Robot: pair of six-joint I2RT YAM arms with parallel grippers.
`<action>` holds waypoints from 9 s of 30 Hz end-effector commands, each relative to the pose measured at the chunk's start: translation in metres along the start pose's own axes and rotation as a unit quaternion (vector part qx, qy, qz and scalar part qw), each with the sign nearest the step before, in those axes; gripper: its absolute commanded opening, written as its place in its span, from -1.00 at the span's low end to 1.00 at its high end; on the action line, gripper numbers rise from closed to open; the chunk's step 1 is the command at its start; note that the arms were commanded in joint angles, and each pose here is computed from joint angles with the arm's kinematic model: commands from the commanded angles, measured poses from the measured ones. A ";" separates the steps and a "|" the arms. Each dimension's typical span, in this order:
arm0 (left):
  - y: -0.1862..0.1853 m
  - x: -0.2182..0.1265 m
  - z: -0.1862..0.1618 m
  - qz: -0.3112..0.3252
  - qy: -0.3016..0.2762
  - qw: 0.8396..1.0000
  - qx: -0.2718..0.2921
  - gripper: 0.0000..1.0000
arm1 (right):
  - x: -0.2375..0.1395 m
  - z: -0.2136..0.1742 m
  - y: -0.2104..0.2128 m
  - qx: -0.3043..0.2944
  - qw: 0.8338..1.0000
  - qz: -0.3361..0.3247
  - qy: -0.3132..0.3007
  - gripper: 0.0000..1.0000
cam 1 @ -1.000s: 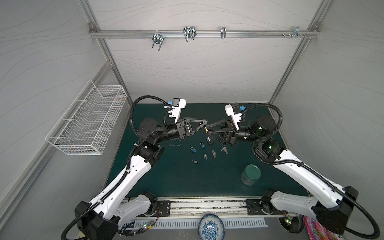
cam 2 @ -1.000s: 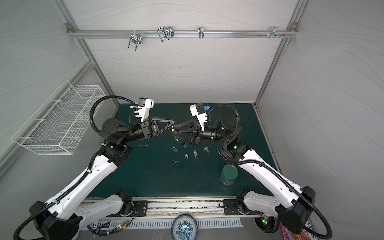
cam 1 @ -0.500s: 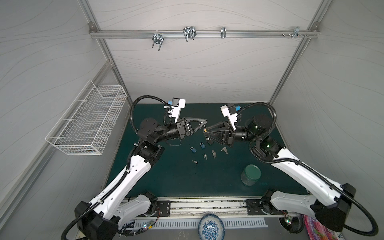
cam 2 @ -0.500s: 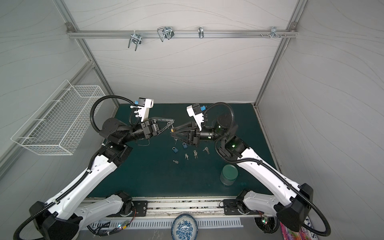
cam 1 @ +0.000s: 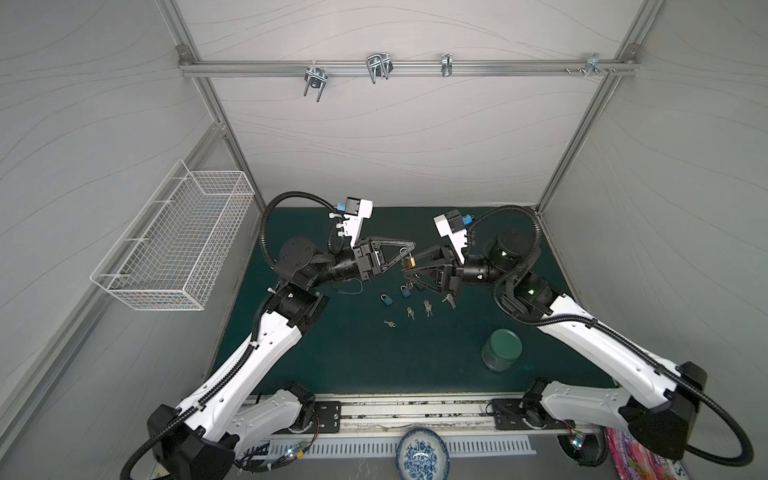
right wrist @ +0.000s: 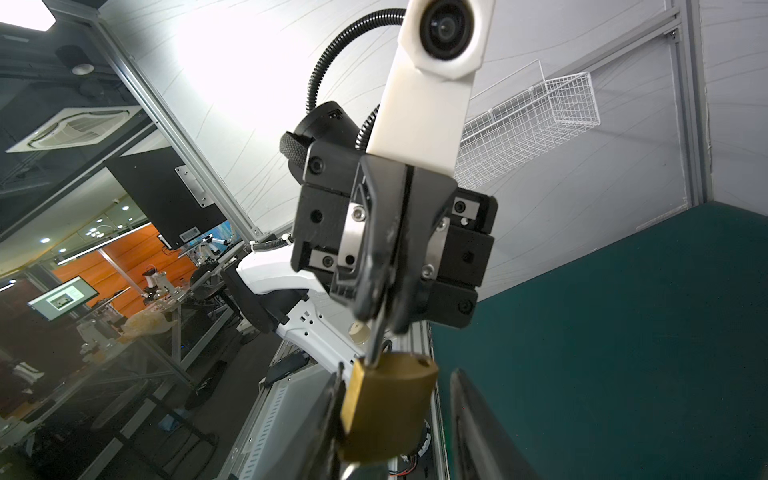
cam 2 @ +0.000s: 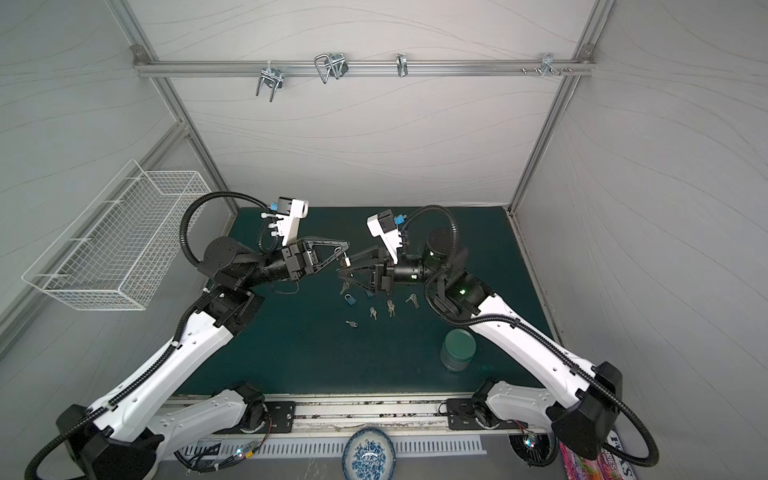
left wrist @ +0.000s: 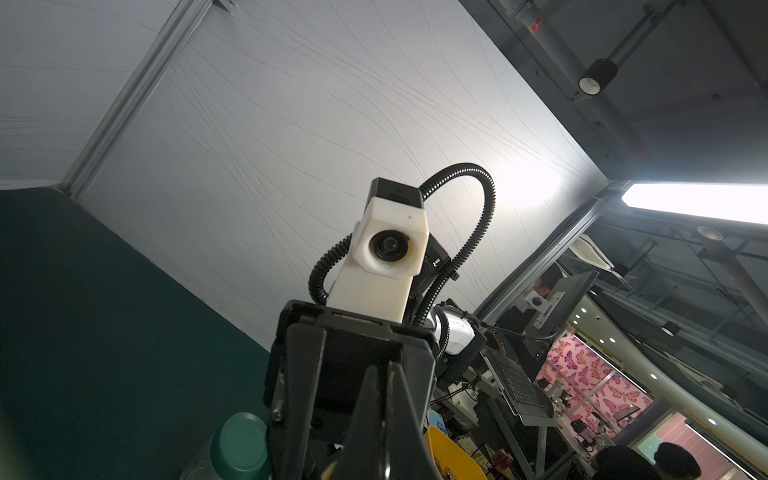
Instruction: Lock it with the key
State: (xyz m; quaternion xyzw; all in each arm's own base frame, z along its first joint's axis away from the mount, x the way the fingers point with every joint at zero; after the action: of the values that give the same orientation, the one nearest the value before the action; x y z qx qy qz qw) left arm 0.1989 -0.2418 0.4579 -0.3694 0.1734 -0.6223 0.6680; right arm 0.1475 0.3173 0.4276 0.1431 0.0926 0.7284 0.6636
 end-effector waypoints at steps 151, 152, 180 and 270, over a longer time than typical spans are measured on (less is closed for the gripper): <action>-0.011 -0.003 -0.006 0.042 0.034 0.997 0.052 -1.00 | -0.021 0.029 0.027 0.034 0.996 0.059 0.061 -1.00; -0.011 -0.003 -0.006 0.042 0.035 0.997 0.052 -1.00 | -0.021 0.029 0.026 0.034 0.996 0.060 0.060 -1.00; 0.004 -0.001 -0.032 0.045 0.070 0.996 0.030 -1.00 | -0.020 0.060 0.010 0.054 0.998 0.041 -0.007 -1.00; -0.006 -0.025 0.027 0.013 -0.067 0.998 -0.009 -1.00 | -0.015 0.010 -0.007 -0.154 0.988 0.015 0.012 -0.62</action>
State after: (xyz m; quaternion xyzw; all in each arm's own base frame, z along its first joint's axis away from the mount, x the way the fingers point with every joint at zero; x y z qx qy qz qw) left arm 0.2194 -0.2136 0.4524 -0.4260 0.1743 -0.5594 0.6894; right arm 0.1652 0.3029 0.4238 0.0413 0.0035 0.7352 0.6766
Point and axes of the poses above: each gripper's point midway between its finger pads, its own x axis out along the fingers, its own y axis along the line the jaws close on, z = x × y, the point moved 2 cm from there along -x, back along the fingers, and after that the axes turned 4 degrees about -x, right-handed, at the moved point
